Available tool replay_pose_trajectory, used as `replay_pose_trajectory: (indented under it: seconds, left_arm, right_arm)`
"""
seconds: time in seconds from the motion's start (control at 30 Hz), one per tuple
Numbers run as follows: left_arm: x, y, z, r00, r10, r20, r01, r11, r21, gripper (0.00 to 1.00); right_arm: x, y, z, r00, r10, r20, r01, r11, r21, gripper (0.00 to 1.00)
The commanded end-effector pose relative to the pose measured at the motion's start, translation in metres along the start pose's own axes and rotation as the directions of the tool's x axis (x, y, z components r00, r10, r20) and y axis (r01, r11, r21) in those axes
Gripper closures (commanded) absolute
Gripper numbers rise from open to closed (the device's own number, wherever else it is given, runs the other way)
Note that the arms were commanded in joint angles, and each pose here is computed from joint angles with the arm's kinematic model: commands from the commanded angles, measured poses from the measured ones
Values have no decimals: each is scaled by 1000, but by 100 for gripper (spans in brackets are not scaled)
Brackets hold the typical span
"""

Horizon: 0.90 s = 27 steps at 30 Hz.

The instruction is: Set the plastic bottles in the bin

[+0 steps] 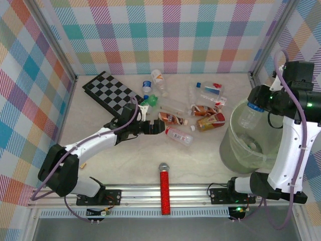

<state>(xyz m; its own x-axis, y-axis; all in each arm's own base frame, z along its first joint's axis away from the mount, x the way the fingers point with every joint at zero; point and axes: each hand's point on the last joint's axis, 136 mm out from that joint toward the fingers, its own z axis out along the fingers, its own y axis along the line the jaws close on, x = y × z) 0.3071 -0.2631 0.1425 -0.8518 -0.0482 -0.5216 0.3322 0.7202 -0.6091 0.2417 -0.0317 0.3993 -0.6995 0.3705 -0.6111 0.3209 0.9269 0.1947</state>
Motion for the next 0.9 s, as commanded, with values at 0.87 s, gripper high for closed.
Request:
replay_pose_trajectory:
  seconds: [0.87]
  left_arm:
    - [-30, 32, -4, 1000, -15, -12, 14, 997, -75, 0]
  right_arm:
    - [107, -95, 163, 861, 414, -295, -394, 910, 128, 88]
